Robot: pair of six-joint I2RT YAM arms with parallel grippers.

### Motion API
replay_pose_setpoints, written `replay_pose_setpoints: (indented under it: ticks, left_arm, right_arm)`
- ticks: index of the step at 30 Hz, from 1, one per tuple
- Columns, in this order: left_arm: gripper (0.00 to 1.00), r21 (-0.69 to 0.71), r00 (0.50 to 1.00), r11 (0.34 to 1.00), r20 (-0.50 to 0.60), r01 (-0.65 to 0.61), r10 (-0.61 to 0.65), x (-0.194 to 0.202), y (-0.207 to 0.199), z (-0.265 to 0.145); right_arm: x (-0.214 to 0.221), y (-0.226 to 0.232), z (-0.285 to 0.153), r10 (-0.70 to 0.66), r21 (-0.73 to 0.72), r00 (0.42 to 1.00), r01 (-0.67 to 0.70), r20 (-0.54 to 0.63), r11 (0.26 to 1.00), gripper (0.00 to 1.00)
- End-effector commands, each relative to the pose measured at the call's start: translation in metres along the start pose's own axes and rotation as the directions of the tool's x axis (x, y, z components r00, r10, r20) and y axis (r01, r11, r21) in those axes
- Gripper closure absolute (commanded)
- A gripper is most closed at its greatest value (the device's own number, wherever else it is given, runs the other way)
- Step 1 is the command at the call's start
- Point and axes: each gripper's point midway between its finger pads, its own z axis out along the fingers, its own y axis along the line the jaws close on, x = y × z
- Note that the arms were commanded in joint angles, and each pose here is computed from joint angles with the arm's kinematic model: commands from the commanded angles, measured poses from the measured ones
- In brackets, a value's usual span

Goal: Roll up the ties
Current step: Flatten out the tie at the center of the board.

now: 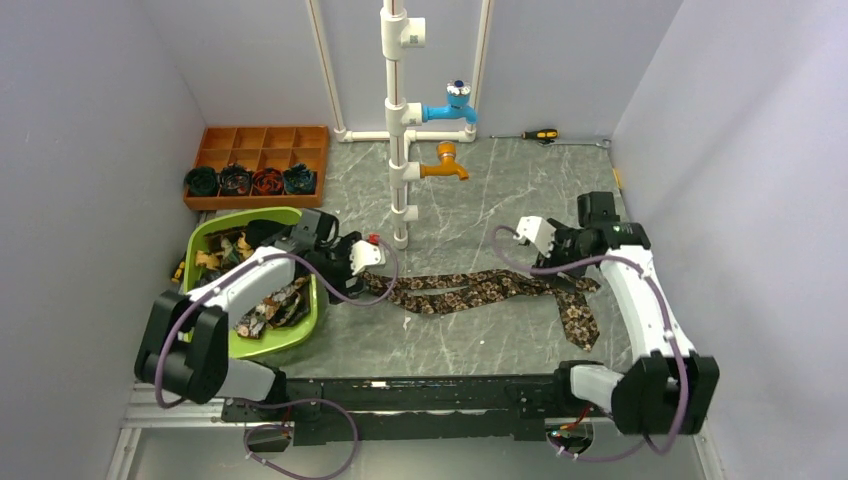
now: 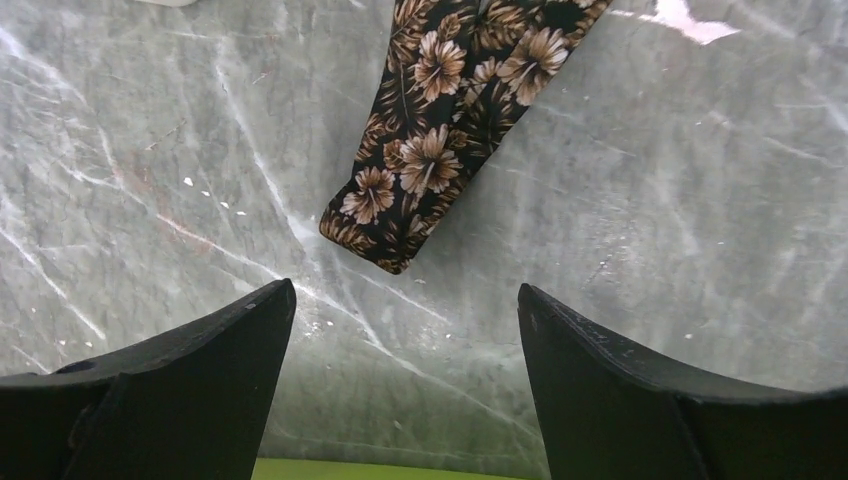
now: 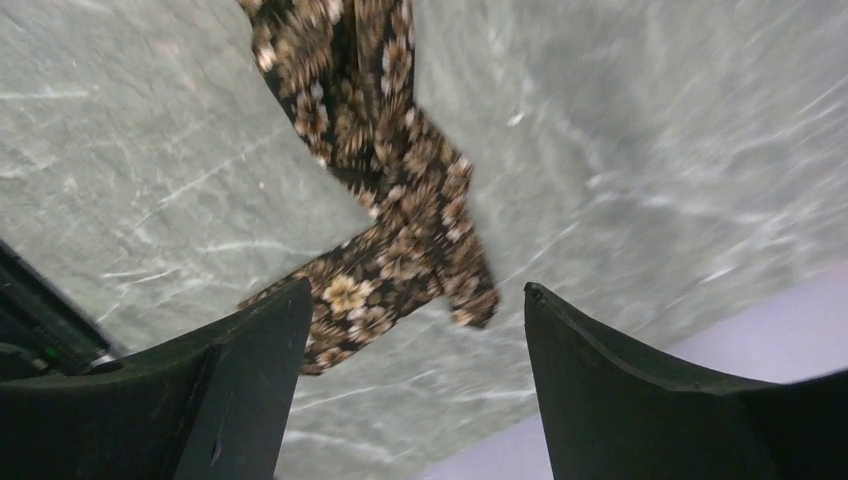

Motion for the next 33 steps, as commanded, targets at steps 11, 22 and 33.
replay_pose_setpoints:
  ticks: [11,22,33]
  left_arm:
    - [0.23,-0.006,0.989,0.999,-0.144,0.042,-0.042,0.001,0.027,0.041]
    - [0.68,0.061,0.978,0.992,-0.183,0.113,-0.100,0.006,0.018,0.046]
    - [1.00,0.078,0.974,0.982,-0.164,0.171,-0.157,-0.003,0.009,0.015]
  right_arm:
    - [0.110,-0.020,0.048,0.472,0.124,0.856,-0.455,-0.212,0.882,0.17]
    - [0.124,0.007,0.089,0.506,0.033,0.831,-0.513,-0.233,0.858,0.19]
    - [0.128,-0.021,0.090,0.441,0.083,0.868,-0.434,-0.229,0.897,1.00]
